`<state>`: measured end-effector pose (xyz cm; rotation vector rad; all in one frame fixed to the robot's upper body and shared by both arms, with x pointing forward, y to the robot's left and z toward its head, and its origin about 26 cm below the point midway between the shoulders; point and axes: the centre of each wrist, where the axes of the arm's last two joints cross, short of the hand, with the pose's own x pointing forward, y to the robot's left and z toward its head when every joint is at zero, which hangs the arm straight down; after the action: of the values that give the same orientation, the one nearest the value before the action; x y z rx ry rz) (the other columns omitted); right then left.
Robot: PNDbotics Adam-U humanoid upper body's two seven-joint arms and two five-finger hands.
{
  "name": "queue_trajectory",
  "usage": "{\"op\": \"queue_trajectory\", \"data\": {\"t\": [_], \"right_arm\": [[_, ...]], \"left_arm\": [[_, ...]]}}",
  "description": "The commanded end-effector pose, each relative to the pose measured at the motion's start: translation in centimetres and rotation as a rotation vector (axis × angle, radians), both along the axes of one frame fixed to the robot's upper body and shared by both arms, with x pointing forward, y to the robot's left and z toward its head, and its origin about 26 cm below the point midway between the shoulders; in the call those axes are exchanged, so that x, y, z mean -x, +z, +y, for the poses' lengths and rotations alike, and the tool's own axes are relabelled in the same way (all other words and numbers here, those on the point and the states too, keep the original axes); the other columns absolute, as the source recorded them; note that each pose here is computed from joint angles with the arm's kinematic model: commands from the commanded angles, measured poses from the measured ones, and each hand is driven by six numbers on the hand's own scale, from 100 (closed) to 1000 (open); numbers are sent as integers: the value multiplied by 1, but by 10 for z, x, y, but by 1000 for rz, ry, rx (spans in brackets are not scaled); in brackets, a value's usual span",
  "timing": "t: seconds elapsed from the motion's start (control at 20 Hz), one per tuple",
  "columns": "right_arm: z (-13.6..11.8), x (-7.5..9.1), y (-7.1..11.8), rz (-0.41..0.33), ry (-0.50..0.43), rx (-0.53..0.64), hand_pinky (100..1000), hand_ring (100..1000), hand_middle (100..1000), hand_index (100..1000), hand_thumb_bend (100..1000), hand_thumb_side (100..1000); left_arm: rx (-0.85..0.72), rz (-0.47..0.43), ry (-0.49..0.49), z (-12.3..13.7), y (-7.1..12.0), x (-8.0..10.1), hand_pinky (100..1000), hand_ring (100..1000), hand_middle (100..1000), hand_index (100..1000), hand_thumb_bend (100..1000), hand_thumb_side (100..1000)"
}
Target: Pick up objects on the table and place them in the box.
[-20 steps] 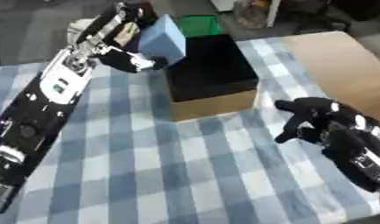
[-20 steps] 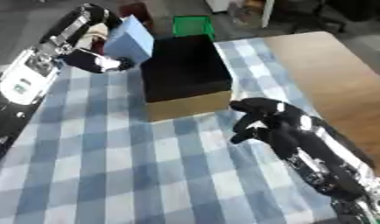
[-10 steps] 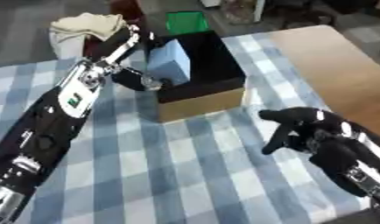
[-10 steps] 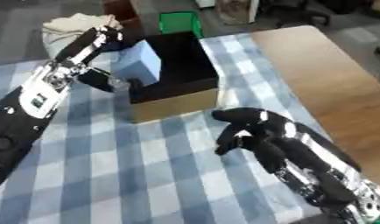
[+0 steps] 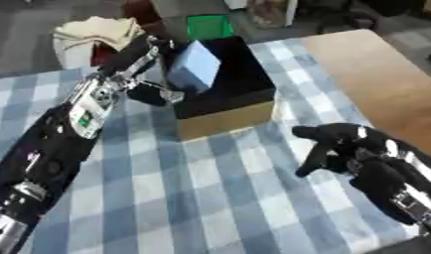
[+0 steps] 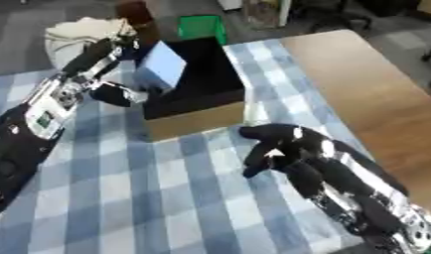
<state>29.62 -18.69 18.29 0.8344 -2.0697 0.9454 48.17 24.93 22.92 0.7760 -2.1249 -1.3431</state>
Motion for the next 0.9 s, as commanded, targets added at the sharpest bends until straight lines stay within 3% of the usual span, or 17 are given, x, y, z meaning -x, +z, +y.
{"op": "queue_trajectory", "data": {"t": [0.05,0.35,0.55,0.9], "right_arm": [[0,3,9,-30,10,-8,719,1000,657,898,100,566],[-1,3,8,-30,8,-10,719,1000,657,897,100,563],[-3,3,7,-31,-1,-9,719,1000,657,897,100,557],[-15,2,5,-43,-60,-1,718,1000,655,894,100,538]], "left_arm": [[-6,-48,42,4,12,0,904,848,880,876,542,532],[16,-81,92,10,11,0,925,871,907,904,533,534],[79,-98,70,17,16,5,917,840,869,856,495,504],[250,-35,-40,42,44,36,911,754,764,798,325,568]]}}
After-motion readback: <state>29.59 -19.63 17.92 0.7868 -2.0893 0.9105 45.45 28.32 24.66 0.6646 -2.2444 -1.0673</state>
